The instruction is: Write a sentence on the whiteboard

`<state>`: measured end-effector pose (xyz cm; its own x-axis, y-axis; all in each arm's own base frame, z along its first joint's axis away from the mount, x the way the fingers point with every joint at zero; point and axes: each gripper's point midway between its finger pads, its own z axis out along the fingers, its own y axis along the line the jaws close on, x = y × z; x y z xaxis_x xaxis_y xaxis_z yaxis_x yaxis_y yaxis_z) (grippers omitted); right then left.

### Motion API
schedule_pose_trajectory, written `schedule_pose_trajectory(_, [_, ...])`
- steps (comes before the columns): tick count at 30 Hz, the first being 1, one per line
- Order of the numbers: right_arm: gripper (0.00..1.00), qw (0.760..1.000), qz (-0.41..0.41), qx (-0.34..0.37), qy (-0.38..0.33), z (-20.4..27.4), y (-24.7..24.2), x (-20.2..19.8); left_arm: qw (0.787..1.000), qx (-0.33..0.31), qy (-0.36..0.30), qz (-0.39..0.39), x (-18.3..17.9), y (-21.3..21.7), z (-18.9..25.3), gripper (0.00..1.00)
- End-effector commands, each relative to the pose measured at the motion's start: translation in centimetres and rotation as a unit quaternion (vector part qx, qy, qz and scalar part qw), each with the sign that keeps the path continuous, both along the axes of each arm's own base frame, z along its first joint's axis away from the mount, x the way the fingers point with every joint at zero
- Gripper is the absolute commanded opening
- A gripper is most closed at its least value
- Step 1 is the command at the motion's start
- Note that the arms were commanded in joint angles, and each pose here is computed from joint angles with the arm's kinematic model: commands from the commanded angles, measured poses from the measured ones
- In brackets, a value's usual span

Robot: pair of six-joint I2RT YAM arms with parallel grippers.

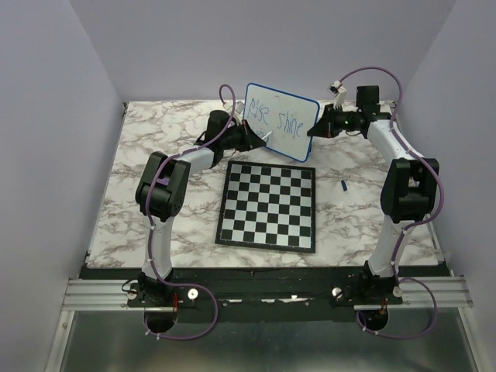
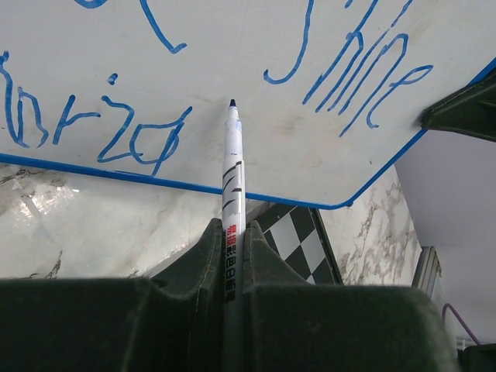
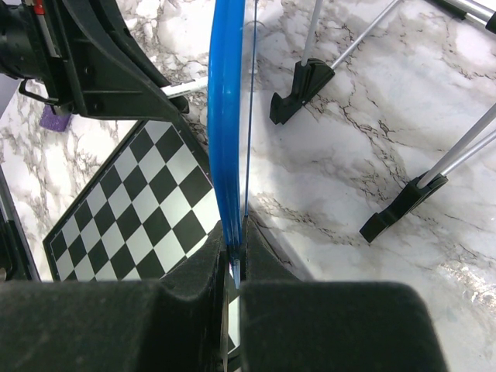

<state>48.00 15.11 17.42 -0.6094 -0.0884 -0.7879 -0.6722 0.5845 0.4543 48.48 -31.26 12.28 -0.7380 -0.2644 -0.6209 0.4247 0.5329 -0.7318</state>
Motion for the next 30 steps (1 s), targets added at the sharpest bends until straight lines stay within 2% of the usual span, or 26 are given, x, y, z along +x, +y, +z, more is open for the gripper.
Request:
schedule_pose_trajectory(1, [0.00,1.000,0.020,0.013,0.007,-0.3,0.6,-0.6,1.000,-0.011,-0.023,0.004,0.4,-0.1,1.6,0.00])
schedule_pose_trajectory(30, [0.00,1.000,0.021,0.014,0.007,-0.2,0.6,-0.6,1.000,0.007,0.010,0.001,1.0,-0.3,-0.6,0.00])
